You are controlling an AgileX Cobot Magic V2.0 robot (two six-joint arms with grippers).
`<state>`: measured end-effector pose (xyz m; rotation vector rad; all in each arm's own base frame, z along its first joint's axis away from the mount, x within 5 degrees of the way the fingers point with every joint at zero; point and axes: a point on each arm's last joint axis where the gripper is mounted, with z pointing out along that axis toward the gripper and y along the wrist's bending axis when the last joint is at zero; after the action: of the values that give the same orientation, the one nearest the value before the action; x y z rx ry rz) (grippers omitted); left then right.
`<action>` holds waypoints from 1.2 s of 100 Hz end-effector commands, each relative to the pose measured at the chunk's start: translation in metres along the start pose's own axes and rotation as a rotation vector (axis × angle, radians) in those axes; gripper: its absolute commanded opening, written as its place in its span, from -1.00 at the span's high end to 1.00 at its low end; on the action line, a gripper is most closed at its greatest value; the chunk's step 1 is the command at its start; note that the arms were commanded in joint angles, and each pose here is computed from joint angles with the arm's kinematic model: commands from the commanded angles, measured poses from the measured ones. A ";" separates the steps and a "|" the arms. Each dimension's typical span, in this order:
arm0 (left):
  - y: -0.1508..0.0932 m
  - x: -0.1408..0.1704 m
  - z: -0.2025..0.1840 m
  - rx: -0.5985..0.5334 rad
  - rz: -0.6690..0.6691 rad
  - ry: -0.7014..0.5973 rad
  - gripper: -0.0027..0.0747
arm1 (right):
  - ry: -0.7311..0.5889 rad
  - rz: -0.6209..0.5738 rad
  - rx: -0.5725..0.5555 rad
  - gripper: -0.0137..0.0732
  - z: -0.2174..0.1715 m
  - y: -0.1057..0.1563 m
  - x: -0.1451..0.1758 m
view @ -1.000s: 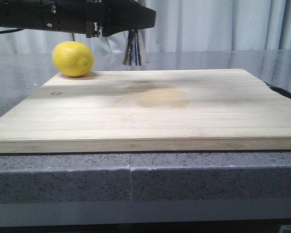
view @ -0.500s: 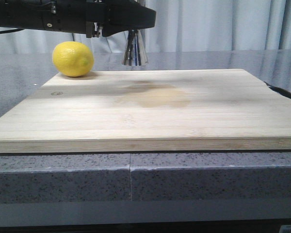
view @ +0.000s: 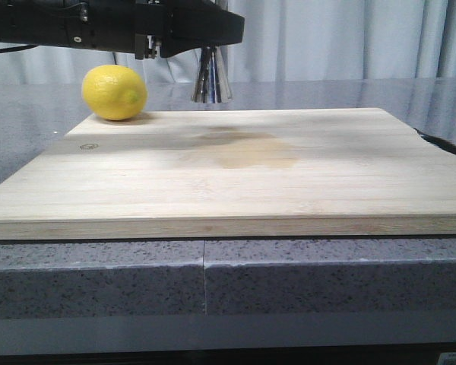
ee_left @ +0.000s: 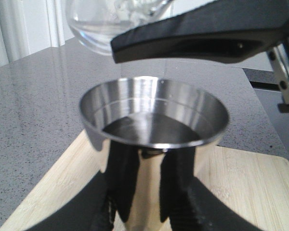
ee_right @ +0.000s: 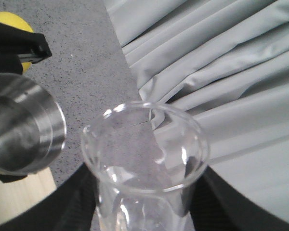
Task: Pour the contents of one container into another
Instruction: 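Tilt the beaker with the right gripper, pouring liquid into the jigger, then lower the beaker onto the board with the right gripper and release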
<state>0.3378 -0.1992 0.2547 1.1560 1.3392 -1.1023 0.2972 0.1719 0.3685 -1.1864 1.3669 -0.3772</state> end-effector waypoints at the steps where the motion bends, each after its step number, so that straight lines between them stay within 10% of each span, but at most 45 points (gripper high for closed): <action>1: -0.013 -0.043 -0.003 0.058 0.047 -0.171 0.40 | -0.057 0.116 0.048 -0.02 -0.013 -0.019 -0.011; 56: -0.013 -0.043 -0.003 0.058 0.047 -0.171 0.40 | -0.035 0.857 0.201 -0.02 -0.034 -0.030 0.074; 120: -0.013 -0.043 -0.003 0.059 0.047 -0.169 0.40 | -0.114 0.977 0.212 -0.02 -0.021 0.057 0.131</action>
<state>0.3378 -0.1992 0.2547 1.1560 1.3392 -1.1023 0.2831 0.0832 0.2384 -0.3126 1.7330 0.2187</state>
